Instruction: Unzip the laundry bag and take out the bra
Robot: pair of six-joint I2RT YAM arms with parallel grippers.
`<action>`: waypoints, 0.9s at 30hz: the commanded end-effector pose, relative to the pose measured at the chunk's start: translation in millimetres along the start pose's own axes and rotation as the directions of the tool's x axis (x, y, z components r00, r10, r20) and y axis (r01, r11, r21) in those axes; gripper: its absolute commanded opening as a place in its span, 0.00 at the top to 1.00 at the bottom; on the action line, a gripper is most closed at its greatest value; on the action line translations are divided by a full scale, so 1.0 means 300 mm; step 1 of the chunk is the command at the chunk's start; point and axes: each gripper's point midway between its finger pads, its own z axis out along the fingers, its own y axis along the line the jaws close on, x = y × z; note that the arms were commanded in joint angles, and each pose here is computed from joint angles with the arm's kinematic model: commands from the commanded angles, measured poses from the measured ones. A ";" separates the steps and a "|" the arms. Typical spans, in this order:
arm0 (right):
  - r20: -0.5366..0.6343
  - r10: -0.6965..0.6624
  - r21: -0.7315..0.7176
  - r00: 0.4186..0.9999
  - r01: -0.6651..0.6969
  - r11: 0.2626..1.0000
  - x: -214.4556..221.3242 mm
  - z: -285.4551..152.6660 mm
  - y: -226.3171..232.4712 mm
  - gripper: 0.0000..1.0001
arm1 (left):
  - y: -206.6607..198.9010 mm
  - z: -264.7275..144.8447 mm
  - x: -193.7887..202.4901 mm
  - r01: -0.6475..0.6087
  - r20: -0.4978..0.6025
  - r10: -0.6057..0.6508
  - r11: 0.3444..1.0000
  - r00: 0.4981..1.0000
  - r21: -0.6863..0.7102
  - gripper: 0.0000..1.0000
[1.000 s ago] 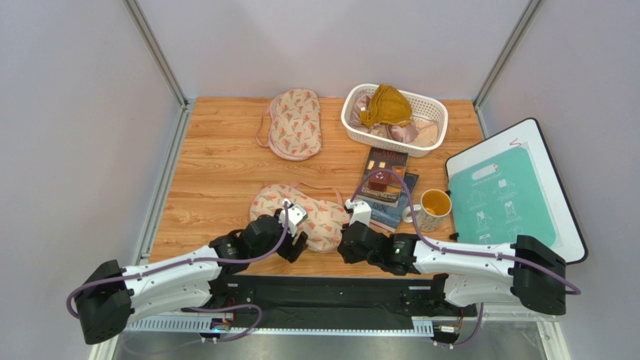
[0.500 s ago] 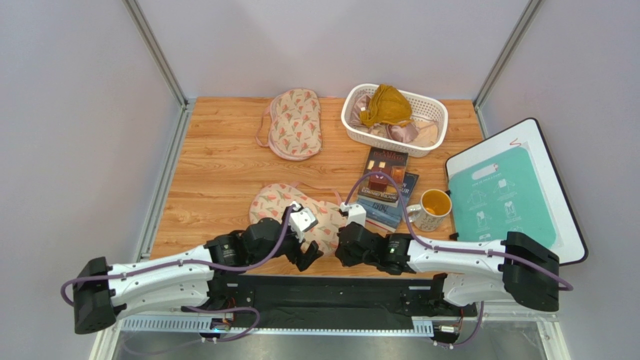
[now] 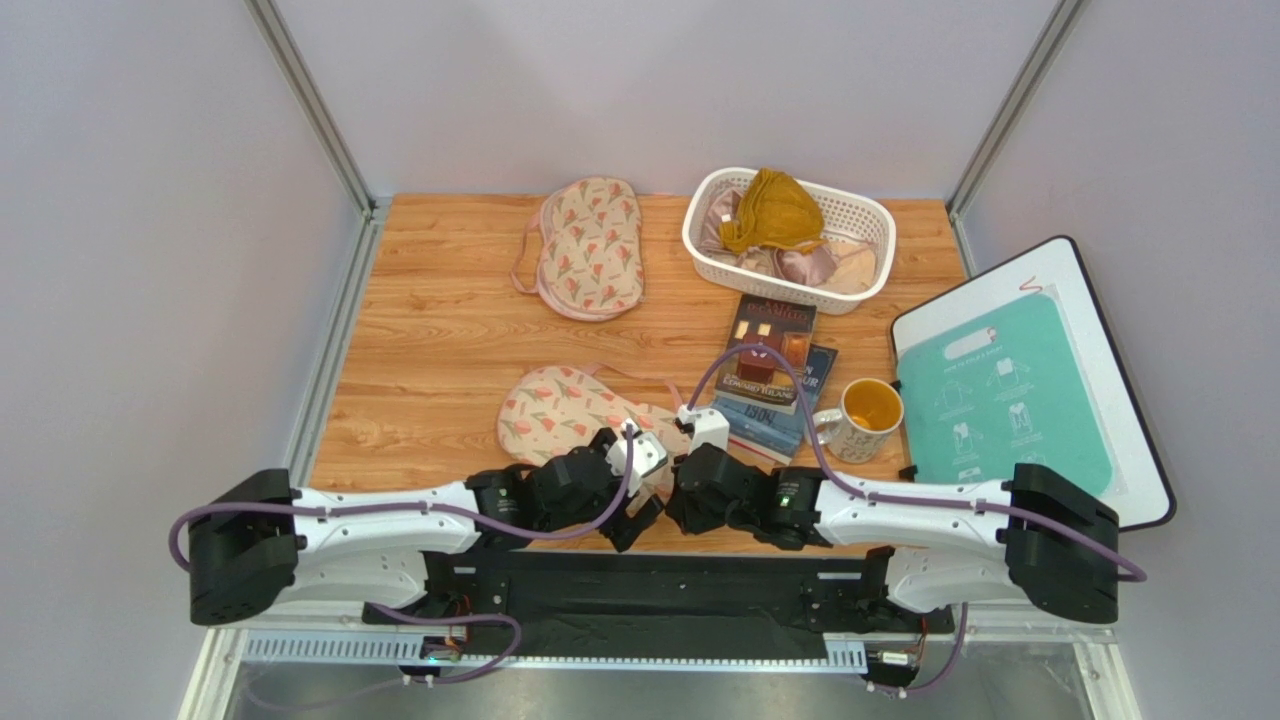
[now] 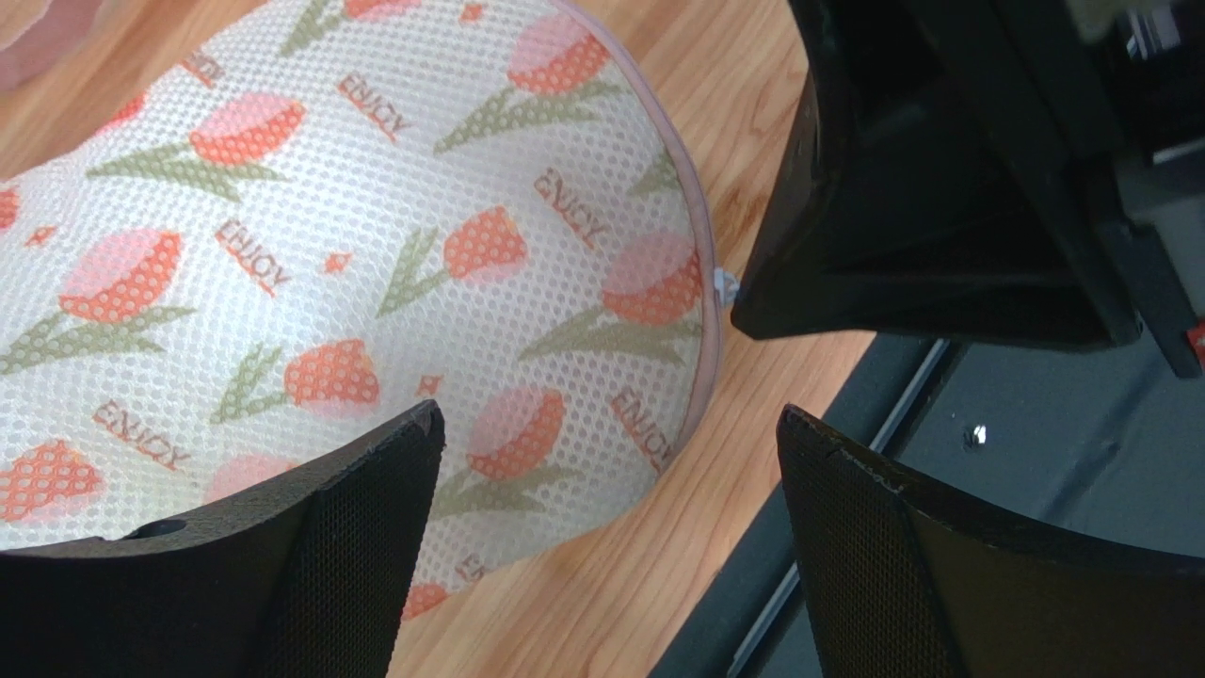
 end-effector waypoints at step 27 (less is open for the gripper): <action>0.032 0.039 0.028 0.999 -0.040 0.999 -0.030 -0.011 -0.048 1.00 | 0.125 -0.064 0.038 0.113 0.024 -0.111 0.969 0.994 -0.221 1.00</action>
